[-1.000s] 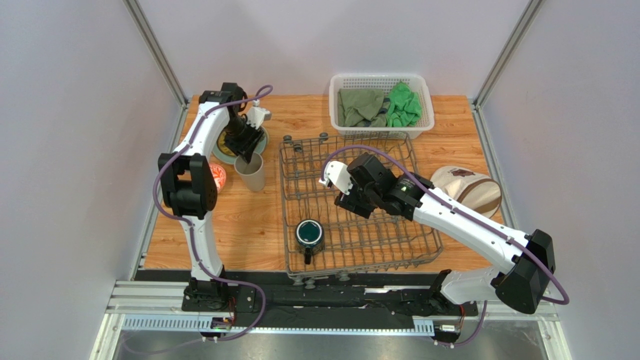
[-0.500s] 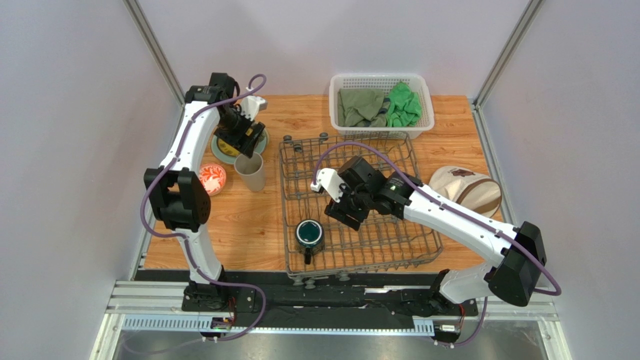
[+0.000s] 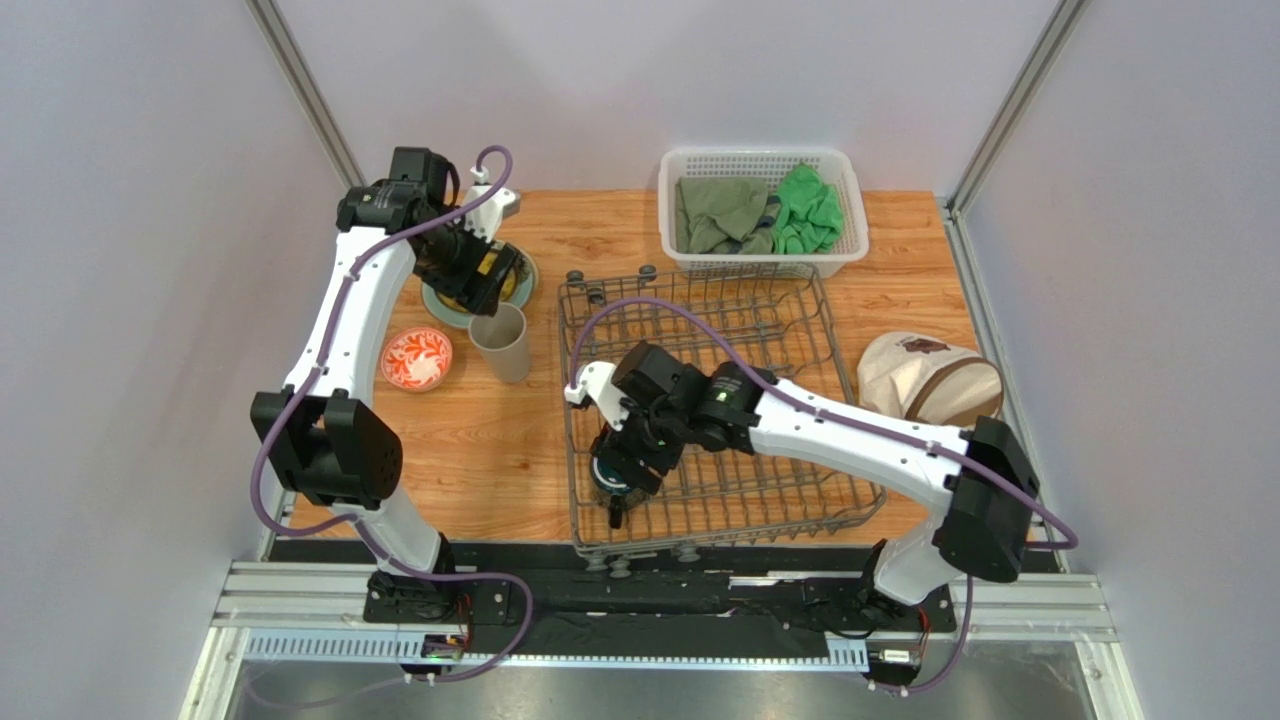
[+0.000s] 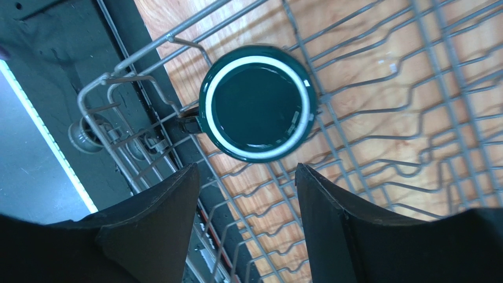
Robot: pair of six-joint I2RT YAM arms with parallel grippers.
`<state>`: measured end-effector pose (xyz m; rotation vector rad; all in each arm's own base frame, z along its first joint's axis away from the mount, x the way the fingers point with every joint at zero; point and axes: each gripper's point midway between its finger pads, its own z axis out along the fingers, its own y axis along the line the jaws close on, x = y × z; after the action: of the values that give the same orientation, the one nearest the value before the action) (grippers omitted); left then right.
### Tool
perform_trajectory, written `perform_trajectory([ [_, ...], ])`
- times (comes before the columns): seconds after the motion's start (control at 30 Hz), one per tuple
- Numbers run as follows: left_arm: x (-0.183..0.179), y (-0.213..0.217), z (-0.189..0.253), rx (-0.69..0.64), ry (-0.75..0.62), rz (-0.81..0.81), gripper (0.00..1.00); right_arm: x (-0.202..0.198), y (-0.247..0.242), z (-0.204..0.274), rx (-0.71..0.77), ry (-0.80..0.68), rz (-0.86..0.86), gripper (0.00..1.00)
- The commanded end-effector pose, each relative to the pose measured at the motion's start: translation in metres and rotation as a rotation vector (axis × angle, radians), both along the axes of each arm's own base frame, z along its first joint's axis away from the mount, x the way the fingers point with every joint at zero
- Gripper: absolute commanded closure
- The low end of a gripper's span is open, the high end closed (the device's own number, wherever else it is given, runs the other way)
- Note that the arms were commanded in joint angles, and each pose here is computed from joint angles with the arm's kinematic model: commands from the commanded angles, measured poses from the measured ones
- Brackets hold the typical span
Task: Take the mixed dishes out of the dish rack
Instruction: Place the cup at the center of the board, then pick up the cup from the dish rack.
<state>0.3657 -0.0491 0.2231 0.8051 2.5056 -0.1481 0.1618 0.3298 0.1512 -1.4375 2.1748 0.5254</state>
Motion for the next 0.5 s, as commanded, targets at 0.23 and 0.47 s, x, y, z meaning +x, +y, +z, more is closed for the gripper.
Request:
perform_trajectory([
  [0.23,-0.009,0.011,0.017,0.025,-0.087,0.057,0.13,0.011,0.029,-0.009,-0.009,-0.016,-0.114,0.35],
  [0.47,-0.011,0.012,0.017,0.027,-0.091,0.057,0.13,0.009,0.031,-0.024,-0.065,-0.012,-0.127,0.35],
])
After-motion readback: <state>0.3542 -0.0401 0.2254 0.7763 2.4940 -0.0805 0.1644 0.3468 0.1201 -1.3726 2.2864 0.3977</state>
